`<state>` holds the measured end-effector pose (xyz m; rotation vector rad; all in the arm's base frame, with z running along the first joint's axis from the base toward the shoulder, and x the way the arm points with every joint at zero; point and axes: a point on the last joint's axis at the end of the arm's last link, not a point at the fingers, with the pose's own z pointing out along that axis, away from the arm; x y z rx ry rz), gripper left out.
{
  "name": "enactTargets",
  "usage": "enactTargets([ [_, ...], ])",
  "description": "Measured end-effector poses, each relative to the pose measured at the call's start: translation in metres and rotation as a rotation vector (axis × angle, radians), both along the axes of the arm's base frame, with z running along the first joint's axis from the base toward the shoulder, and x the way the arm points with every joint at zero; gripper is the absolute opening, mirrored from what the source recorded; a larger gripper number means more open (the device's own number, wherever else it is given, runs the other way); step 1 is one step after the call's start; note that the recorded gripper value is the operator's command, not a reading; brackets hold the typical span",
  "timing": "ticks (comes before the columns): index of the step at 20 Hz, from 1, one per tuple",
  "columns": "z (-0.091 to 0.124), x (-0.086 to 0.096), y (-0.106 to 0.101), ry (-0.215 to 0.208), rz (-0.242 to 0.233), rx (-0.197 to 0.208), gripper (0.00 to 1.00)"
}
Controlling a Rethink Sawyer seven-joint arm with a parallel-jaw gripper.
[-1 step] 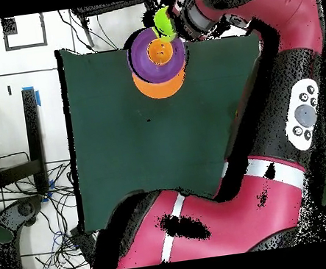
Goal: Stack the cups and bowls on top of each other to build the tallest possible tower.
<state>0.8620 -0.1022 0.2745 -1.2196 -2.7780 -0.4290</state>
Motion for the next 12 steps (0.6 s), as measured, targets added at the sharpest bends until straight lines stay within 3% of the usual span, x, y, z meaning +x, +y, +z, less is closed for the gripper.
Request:
enactTargets([
  [12, -0.004, -0.0024, 0.003, -0.016, -0.005, -0.008, 0.0],
])
